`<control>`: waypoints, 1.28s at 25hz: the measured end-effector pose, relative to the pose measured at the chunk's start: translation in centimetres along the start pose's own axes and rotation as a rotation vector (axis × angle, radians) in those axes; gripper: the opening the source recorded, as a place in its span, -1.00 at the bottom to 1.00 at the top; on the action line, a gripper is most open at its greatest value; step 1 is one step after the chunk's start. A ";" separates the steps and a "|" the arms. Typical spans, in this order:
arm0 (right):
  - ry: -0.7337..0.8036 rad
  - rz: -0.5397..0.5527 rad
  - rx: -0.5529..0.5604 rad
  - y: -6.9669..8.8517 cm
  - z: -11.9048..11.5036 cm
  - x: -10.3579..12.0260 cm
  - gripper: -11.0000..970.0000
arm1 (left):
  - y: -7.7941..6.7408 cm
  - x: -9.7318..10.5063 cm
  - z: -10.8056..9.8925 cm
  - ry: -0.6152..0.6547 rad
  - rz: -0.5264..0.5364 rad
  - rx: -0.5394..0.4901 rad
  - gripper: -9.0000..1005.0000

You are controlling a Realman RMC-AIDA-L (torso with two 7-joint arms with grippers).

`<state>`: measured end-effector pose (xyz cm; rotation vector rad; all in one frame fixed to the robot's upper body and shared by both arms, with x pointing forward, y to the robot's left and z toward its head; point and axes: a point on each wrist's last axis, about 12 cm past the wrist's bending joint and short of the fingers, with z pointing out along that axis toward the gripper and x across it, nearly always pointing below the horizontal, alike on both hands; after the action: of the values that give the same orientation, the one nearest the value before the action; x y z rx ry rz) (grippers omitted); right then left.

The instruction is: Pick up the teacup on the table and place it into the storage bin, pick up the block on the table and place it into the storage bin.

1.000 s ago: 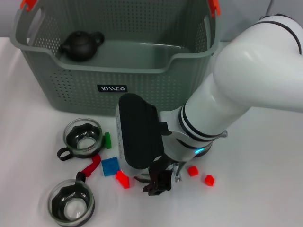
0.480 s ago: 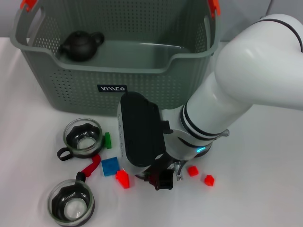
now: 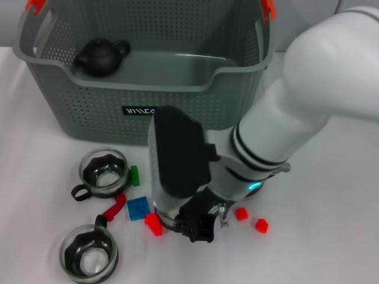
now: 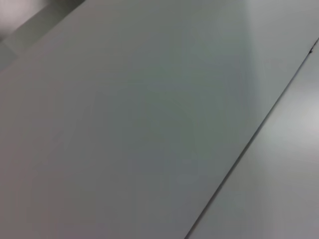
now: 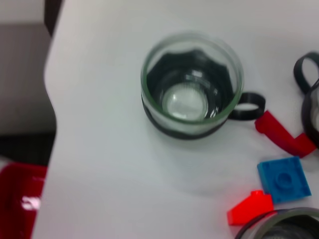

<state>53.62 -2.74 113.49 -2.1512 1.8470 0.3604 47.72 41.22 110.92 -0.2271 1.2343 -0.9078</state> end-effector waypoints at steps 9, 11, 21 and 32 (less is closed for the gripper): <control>-0.283 0.116 -0.052 -0.2 -5.2 2.2 -0.86 | 0.1 0.3 -1.3 0.009 0.015 -0.029 0.68; -0.361 0.146 -0.050 -0.5 -6.4 3.3 -0.86 | 0.0 0.4 -1.3 0.015 0.014 -0.028 0.68; -0.631 0.205 -0.044 -0.9 -11.4 7.0 -0.86 | -0.3 1.6 -3.0 0.217 0.254 -0.003 0.68; -0.611 0.184 -0.034 -1.1 -11.8 6.6 -0.86 | -0.5 3.3 -6.7 0.481 0.474 0.008 0.55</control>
<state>55.71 -13.01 122.10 -1.6296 1.6708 0.9694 41.74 40.67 106.46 0.3021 1.6358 -0.5635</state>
